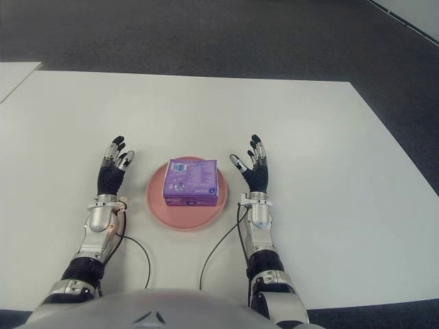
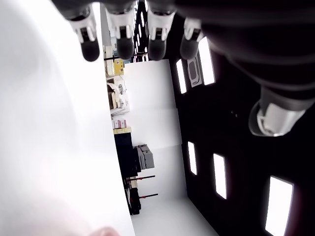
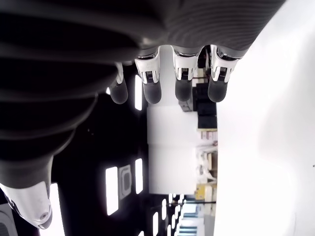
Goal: Put the tissue paper into the plate.
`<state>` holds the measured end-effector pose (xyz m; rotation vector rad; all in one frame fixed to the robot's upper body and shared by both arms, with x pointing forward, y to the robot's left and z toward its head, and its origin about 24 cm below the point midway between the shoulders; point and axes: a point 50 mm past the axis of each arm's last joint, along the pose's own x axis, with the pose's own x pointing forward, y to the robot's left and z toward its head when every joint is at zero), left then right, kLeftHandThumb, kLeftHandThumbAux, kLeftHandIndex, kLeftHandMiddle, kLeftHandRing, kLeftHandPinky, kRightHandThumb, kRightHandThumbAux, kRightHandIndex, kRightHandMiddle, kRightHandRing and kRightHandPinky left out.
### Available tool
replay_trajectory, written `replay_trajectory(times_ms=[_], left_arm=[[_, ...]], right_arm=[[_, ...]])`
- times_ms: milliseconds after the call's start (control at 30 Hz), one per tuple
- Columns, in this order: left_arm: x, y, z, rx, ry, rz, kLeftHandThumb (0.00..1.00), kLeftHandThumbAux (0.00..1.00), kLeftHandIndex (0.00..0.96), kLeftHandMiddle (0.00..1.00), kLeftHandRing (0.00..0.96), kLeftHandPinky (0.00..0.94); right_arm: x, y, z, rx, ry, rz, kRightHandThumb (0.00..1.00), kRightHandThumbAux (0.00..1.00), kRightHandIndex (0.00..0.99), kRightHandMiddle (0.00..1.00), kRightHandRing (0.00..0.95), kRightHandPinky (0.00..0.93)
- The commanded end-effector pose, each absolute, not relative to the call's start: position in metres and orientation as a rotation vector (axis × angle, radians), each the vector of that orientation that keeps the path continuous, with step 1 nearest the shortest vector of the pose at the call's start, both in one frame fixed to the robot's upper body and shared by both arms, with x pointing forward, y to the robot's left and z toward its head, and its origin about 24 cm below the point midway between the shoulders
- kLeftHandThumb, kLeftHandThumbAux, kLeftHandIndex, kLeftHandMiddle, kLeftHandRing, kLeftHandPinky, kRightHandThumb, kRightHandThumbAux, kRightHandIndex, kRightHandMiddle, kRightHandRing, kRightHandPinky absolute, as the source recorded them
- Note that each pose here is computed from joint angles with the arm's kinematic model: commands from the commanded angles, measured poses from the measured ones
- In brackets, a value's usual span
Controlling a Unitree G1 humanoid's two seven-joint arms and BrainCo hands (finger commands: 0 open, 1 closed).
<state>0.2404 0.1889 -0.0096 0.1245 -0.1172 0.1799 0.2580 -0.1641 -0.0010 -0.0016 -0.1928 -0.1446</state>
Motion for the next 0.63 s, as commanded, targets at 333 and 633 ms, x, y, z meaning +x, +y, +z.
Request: replay_trajectory(times_ms=[333, 633], left_arm=[[0.2377, 0.1925, -0.013, 0.137, -0.089, 0.186, 0.0, 0.431, 0.0, 0.0, 0.0, 0.0], [0.2391, 0.1929, -0.0126, 0.132, -0.082, 0.182, 0.0, 0.441, 0.0, 0.0, 0.0, 0.0]], right_arm=[[0.2346, -0.1707, -0.0221, -0.015, -0.051, -0.137, 0.039, 0.612, 0.0, 0.0, 0.0, 0.0], [0.2329, -0.1719, -0.0217, -0.023, -0.009, -0.103, 0.062, 0.639, 0.0, 0.0, 0.0, 0.002]])
